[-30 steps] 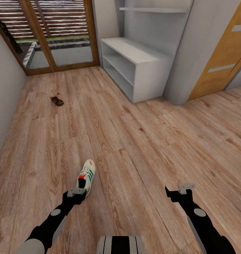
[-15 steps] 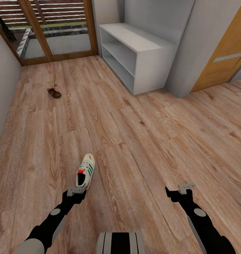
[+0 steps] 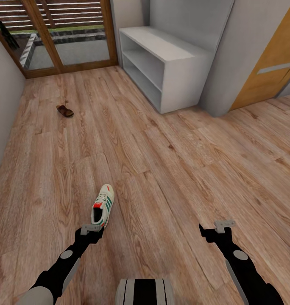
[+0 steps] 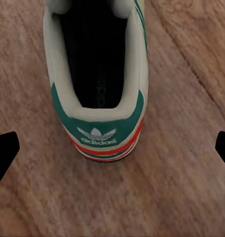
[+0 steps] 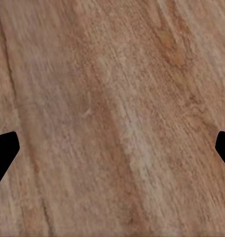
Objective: Pick up the two gym shoes and the two sandals from the corridor floor and place them onto the hallstand (shoe rack) in the corridor, making sure they are on the rack and not on the floor. Arrange them so the two gym shoes are next to each other and the two sandals are next to each other.
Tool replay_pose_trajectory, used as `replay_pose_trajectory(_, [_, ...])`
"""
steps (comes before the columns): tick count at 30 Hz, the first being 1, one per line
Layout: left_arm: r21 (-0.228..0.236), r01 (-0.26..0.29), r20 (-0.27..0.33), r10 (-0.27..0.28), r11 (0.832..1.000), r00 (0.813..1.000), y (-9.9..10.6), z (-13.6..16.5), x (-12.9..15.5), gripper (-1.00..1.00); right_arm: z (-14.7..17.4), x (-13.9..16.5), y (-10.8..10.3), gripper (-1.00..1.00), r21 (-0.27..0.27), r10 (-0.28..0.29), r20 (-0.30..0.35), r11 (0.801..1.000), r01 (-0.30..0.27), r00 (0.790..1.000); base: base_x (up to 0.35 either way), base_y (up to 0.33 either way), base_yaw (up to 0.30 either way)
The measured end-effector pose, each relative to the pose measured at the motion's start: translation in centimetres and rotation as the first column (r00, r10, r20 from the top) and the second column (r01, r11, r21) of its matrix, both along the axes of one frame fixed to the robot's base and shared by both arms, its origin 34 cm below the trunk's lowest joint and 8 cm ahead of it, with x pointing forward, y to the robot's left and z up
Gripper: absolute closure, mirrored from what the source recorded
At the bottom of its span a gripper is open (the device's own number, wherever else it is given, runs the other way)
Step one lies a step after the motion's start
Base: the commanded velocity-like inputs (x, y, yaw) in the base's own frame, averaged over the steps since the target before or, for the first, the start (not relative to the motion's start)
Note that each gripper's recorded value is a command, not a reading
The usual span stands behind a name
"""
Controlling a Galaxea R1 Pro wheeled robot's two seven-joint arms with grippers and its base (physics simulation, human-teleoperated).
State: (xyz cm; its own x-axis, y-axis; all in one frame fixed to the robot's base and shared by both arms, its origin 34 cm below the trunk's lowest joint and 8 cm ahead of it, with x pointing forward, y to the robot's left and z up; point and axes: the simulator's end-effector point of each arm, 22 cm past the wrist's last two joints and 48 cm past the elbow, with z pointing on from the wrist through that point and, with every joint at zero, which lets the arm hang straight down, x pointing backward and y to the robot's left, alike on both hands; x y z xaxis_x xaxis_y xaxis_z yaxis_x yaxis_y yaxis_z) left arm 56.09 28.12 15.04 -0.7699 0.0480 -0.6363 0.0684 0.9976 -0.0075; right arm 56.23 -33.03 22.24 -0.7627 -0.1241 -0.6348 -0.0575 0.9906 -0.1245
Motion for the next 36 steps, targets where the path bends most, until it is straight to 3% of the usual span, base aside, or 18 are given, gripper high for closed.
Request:
replay_pose_trajectory(15, [0.0, 0.0, -0.065, 0.0, 1.0, 0.998, 0.0, -3.3, -2.5, -1.0, -3.3, -2.0, 0.0, -1.0, 0.0, -0.001, -0.068, 1.0, 0.001, 0.998, 0.0, 0.0, 0.0])
replay_pose_trajectory(36, [-0.003, 0.0, -0.072, 0.0, 1.0, 0.997, -0.2, -3.5, -2.8, -1.0, -2.5, -1.0, 0.2, -1.0, -0.002, 0.007, -0.04, 1.0, -0.007, 0.999, 0.0, 0.0, 0.0])
